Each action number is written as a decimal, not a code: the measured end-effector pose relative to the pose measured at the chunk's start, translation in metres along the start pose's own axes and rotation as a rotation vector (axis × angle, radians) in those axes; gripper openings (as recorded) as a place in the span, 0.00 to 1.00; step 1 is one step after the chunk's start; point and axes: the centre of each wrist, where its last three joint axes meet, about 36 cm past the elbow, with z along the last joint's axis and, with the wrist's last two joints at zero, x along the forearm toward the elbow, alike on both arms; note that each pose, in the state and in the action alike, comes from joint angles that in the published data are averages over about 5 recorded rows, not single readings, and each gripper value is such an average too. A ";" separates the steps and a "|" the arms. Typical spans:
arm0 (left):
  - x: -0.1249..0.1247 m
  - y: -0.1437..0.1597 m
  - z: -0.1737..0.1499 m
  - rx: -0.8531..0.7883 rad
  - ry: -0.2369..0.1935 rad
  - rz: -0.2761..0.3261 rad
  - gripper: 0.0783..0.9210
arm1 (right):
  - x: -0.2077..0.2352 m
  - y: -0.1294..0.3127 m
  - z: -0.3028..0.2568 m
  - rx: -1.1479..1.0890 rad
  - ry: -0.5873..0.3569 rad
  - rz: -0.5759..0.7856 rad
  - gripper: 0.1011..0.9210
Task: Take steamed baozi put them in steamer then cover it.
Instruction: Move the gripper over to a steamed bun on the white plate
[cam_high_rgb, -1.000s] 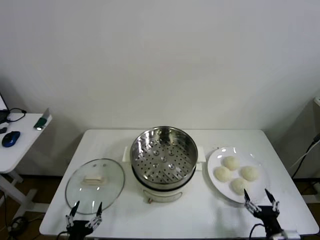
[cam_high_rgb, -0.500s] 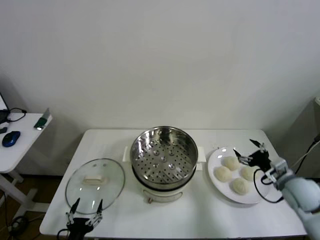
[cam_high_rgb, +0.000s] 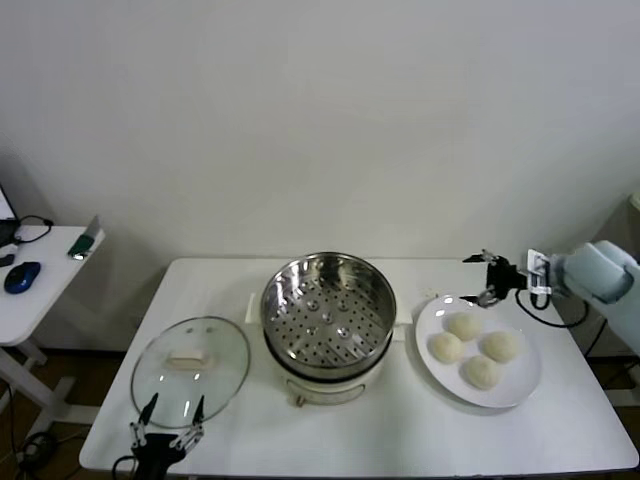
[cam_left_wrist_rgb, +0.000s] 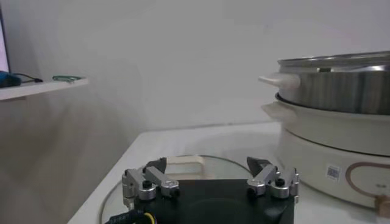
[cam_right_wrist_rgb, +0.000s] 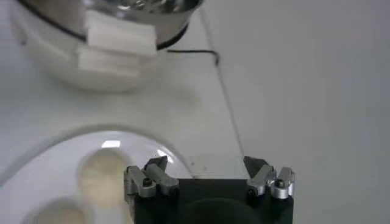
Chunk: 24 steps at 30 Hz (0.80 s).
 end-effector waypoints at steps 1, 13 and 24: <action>0.000 0.000 0.000 0.000 -0.002 0.000 0.88 | 0.000 -0.004 -0.001 0.010 0.017 -0.025 0.88; -0.002 0.001 0.000 -0.002 -0.012 -0.012 0.88 | -0.037 -0.026 0.002 0.032 0.148 -0.192 0.88; -0.001 0.001 0.005 -0.013 0.002 -0.019 0.88 | -0.088 -0.026 0.004 0.002 0.188 -0.239 0.88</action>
